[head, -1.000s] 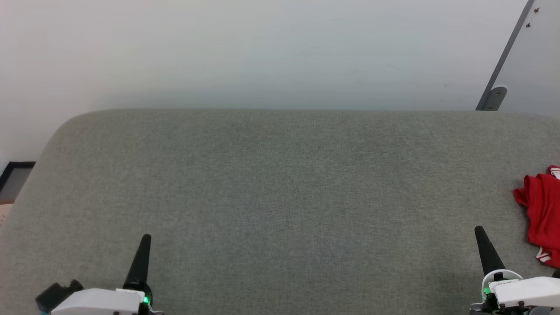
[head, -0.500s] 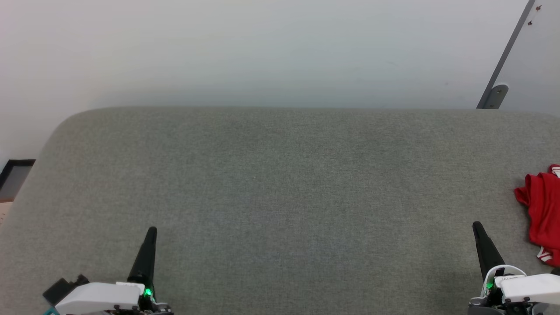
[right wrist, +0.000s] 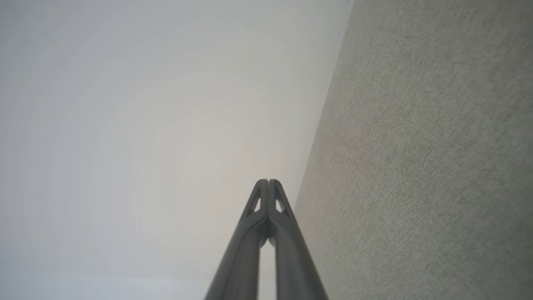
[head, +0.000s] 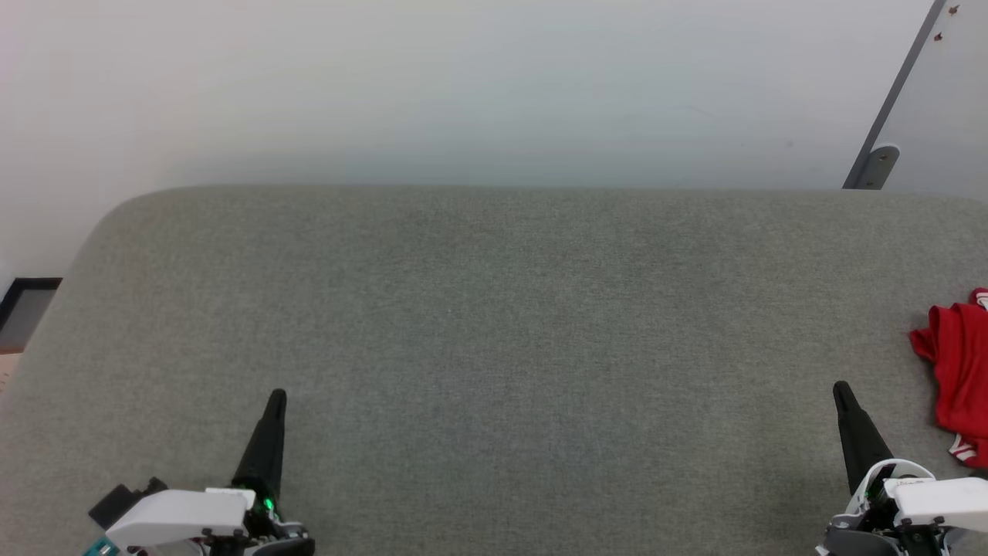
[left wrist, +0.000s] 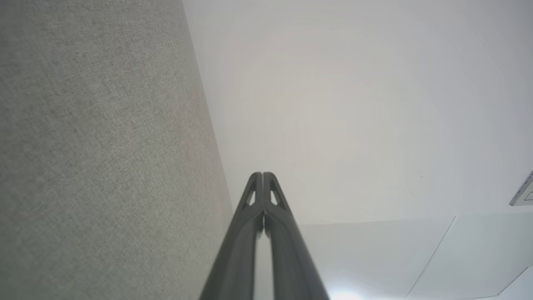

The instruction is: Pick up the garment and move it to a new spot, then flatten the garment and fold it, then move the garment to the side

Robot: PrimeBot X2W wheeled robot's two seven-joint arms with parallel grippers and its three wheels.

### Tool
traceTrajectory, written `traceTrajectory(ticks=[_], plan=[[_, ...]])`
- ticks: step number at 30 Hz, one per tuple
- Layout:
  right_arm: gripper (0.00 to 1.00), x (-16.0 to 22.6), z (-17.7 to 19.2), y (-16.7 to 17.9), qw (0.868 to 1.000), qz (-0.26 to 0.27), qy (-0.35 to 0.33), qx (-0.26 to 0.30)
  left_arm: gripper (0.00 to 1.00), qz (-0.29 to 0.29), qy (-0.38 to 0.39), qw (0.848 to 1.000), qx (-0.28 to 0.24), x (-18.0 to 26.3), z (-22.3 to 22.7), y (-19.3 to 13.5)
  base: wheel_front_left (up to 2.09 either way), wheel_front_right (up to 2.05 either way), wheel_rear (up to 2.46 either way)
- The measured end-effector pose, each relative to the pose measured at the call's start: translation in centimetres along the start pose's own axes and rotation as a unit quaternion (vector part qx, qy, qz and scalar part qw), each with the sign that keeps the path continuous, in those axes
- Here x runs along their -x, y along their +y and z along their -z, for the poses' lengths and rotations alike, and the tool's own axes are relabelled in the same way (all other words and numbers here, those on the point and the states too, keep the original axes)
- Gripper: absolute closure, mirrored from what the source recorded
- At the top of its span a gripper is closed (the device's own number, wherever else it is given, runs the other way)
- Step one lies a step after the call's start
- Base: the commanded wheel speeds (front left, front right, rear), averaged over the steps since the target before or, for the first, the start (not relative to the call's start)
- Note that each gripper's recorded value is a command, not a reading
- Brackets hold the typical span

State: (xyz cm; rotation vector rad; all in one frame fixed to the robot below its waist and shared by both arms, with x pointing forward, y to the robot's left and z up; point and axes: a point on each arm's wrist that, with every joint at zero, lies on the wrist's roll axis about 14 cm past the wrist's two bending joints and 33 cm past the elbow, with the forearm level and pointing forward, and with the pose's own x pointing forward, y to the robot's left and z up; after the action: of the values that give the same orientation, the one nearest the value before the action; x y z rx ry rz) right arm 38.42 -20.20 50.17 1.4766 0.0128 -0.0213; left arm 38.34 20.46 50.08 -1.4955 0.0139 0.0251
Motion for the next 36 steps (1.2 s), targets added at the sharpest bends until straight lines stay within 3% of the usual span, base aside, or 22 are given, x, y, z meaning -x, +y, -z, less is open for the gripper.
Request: traceTrajectory(ticks=[13, 36], plan=[[1.00, -0.34, 0.12, 0.31, 0.999, -0.007, 0.003, -0.047, 1.00, 0.007, 0.005, 0.999, 0.040, -0.43, 0.49, -0.40, 0.00, 0.00, 0.00], [1.00, -0.43, 0.11, 0.46, 0.999, -0.009, 0.003, -0.047, 1.00, 0.008, 0.004, 0.999, 0.040, -0.44, 0.50, -0.41, 0.00, 0.00, 0.00]])
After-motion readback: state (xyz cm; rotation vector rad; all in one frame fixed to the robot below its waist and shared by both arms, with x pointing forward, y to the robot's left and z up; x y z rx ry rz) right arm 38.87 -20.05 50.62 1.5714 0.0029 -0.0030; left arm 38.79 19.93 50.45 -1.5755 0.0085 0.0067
